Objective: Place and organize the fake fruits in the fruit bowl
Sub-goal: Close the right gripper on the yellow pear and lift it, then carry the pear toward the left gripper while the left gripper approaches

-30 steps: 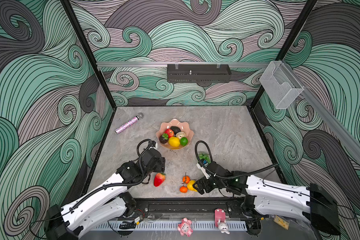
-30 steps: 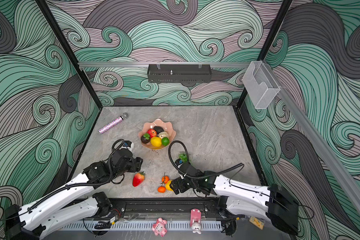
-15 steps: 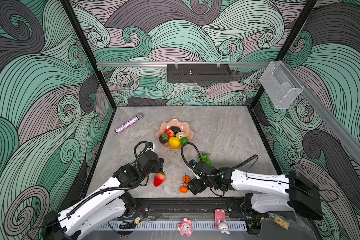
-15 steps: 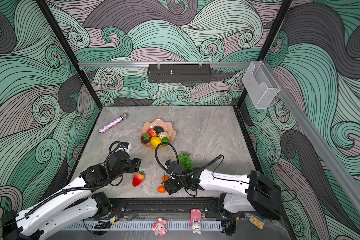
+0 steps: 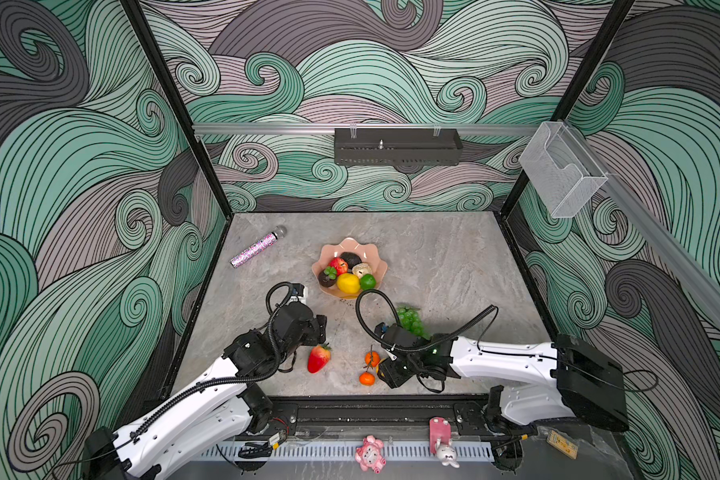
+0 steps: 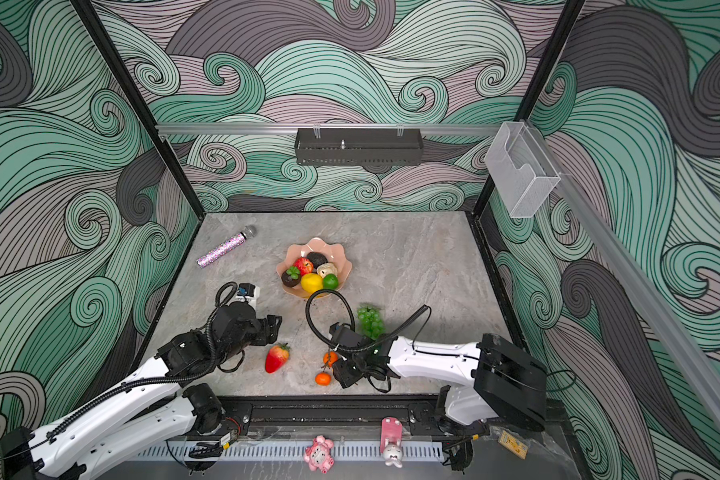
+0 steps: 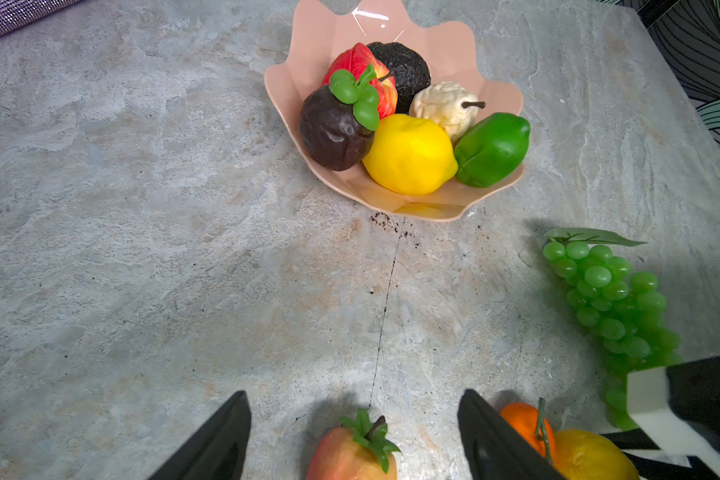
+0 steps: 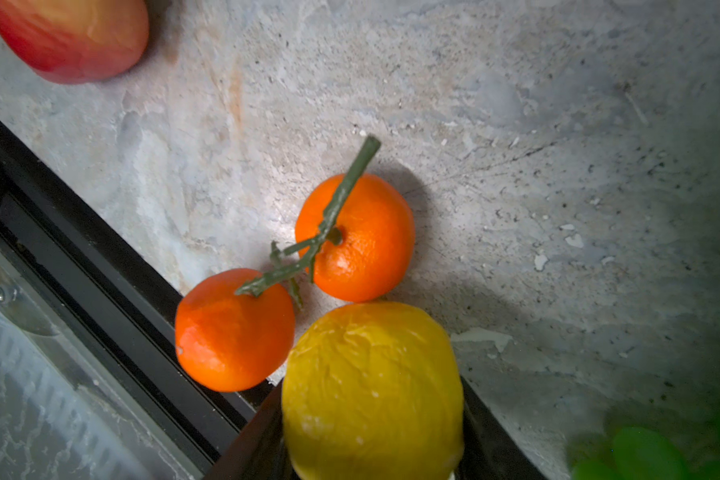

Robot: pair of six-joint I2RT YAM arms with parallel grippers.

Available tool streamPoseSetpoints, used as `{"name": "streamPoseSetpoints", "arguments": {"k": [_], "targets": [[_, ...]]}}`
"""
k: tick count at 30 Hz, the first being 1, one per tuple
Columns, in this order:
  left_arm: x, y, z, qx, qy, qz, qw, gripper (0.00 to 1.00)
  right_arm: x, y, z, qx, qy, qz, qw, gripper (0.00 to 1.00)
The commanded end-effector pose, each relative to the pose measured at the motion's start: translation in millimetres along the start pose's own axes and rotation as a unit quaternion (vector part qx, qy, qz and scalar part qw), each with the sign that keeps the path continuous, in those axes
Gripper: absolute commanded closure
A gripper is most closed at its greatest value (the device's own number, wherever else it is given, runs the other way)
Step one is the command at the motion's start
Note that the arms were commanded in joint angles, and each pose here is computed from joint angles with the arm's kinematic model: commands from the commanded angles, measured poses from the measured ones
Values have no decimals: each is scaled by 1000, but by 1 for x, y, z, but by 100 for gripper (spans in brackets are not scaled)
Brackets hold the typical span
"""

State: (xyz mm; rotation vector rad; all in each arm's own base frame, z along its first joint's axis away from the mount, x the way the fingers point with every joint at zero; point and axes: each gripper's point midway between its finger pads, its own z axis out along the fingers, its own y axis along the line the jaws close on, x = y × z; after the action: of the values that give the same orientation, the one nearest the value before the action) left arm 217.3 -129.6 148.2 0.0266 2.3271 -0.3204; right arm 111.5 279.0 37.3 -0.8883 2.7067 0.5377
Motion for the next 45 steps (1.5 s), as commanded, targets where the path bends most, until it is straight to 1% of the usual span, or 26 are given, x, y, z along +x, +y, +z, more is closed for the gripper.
{"name": "streamPoseSetpoints", "arguments": {"k": [1,4,7,9,11,14,15,17,20,24,26,29,31,36,39,42,45], "targets": [[-4,-2,1,5,-6,1,1000,19,-14,5,-11,1,-27,2,1000,47],[-6,-9,1,22,-7,-1,1000,19,-26,3,-27,-9,-60,24,998,48],[-12,-23,0,60,-19,-2,998,19,-45,-6,-50,-30,-102,81,991,49],[-19,-37,-3,95,-32,-2,995,19,-62,-14,-69,-48,-142,123,981,50],[-27,-61,-7,158,-47,14,986,19,-81,-23,-92,-63,-188,172,965,48],[-37,-86,-12,213,-56,12,975,19,-103,-37,-117,-81,-249,238,935,48],[-41,-92,-13,223,-57,13,973,19,-109,-41,-124,-88,-269,257,924,48],[-47,-108,-14,249,-62,24,966,20,-121,-50,-136,-105,-312,301,895,49],[-53,-135,-20,291,-76,47,953,22,-133,-58,-145,-130,-348,351,859,50],[-50,-165,-25,330,-97,84,935,28,-144,-62,-154,-151,-371,382,833,50],[-47,-172,-20,322,-102,99,936,29,-151,-61,-155,-170,-373,394,823,50],[-42,-184,-16,330,-105,113,931,32,-158,-60,-156,-195,-372,411,809,50],[-41,-191,-15,335,-112,120,928,36,-161,-57,-156,-208,-372,416,803,51],[-46,-193,-8,321,-127,118,931,44,-165,-50,-157,-232,-361,421,799,51],[-46,-196,-5,319,-124,119,932,56,-164,-47,-157,-243,-357,425,796,52],[-43,-200,0,321,-110,126,932,64,-163,-46,-158,-252,-356,427,792,52],[-42,-202,2,323,-108,123,932,65,-163,-45,-160,-256,-357,428,790,53]]}}
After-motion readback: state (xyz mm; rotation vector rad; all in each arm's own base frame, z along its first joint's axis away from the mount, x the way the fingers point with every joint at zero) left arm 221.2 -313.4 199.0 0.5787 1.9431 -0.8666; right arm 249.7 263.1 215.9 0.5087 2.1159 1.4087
